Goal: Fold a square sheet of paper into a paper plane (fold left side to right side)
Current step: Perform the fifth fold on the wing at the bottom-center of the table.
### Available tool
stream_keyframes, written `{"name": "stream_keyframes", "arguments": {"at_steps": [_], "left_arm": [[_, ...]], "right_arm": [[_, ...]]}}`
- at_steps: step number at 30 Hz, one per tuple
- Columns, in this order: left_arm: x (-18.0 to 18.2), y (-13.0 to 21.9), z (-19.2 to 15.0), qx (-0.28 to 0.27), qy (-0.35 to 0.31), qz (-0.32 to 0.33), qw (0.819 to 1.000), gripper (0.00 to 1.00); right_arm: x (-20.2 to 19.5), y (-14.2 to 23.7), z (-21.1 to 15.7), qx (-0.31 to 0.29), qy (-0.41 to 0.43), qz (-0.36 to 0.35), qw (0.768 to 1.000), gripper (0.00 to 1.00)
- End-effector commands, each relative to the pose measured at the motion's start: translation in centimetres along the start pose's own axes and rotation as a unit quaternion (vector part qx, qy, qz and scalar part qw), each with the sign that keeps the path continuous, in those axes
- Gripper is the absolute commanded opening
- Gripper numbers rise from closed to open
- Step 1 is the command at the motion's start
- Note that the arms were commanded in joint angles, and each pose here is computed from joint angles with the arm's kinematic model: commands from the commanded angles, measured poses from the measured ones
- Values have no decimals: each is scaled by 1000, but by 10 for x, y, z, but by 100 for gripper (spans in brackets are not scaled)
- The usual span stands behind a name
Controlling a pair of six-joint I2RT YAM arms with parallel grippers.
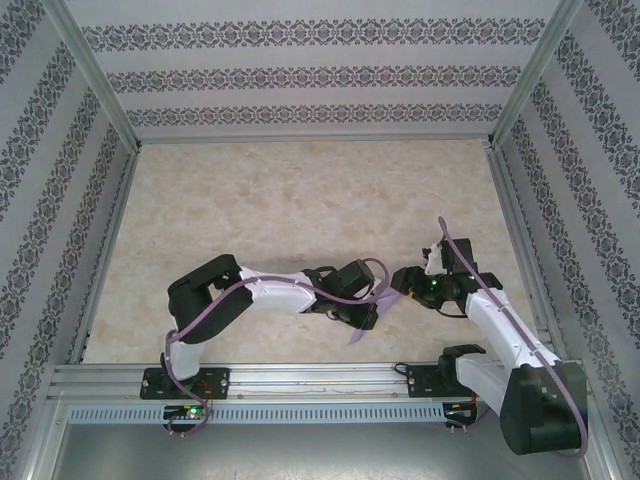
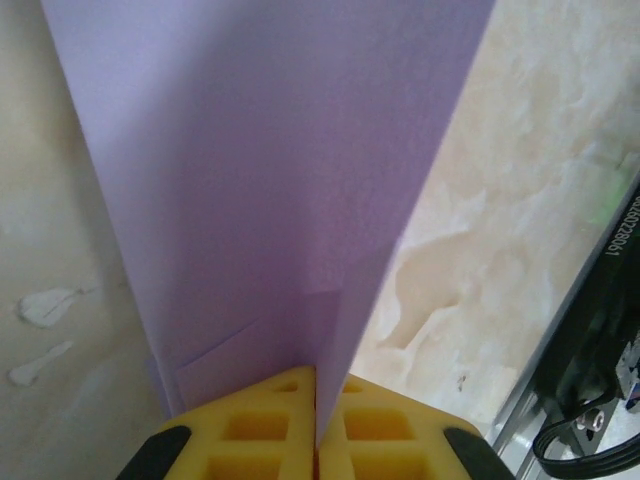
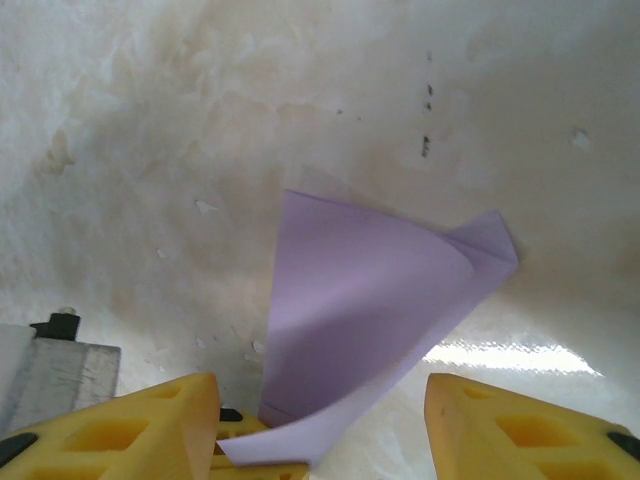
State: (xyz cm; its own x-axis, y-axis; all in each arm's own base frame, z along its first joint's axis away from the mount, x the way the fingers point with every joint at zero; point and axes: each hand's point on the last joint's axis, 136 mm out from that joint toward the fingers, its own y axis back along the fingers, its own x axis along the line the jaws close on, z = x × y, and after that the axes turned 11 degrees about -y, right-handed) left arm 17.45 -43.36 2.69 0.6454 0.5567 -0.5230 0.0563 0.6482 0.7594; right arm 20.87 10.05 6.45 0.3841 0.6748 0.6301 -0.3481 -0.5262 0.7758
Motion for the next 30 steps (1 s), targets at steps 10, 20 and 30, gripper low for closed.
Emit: {"name": "stream_keyframes", "arguments": {"at_steps": [10,20,30], "left_arm": [[1,-3,21,-26,55,-59,996,8],[9,-7,19,-22,79,-59,995,8],[12,-3,28,-49,120,-89,987,8]], "right_arm": [[-14,-2,-11,-12,-48,9,999,51],[-6,-1,-12,-16,-40,36,998,55],[2,-20,-18,13,-25,64,998,40]]}}
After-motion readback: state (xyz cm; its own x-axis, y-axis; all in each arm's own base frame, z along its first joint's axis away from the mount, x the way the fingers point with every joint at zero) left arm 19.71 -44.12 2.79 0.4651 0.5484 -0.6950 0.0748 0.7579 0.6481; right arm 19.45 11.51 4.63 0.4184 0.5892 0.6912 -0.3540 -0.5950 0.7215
